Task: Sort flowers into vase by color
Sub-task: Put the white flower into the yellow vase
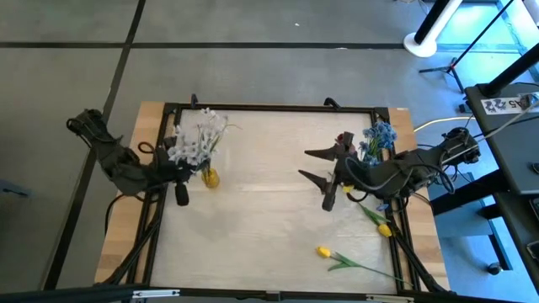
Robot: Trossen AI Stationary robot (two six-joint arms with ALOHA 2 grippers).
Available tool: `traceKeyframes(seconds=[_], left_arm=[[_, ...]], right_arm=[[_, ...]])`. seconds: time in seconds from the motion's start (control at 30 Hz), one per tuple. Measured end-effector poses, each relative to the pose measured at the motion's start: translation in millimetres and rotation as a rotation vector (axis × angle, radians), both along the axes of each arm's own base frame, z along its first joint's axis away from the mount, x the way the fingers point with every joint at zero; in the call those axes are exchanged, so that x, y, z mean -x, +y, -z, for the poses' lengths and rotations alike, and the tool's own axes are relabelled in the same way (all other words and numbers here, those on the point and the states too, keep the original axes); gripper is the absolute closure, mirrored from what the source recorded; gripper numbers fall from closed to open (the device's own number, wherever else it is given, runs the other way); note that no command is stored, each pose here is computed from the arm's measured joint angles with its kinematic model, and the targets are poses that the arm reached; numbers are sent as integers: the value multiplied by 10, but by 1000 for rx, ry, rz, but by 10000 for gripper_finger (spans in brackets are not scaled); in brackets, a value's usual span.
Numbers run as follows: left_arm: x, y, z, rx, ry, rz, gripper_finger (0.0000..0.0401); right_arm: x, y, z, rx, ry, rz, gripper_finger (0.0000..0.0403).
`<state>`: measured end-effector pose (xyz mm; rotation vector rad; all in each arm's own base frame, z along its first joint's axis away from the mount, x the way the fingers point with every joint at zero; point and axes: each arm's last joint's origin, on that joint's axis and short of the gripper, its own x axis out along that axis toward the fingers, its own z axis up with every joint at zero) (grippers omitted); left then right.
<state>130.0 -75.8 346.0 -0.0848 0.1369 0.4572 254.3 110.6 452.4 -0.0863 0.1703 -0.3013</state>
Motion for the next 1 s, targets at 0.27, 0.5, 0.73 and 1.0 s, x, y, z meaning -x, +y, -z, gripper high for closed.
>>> traceKeyframes(seconds=[0.27, 0.5, 0.73, 1.0], left_arm=[[-15, 105, 593, -126, 126, -62, 390], [-181, 223, 752, -170, 71, -144, 386], [-230, 257, 618, -234, 60, -89, 385], [-35, 227, 518, -245, 61, -136, 385]], right_arm=[[-12, -20, 39, 31, 33, 37, 176], [-15, -44, 75, -12, 45, 61, 176], [-29, -34, 92, -71, 34, 63, 176], [-17, -34, 132, -106, 60, 59, 176]])
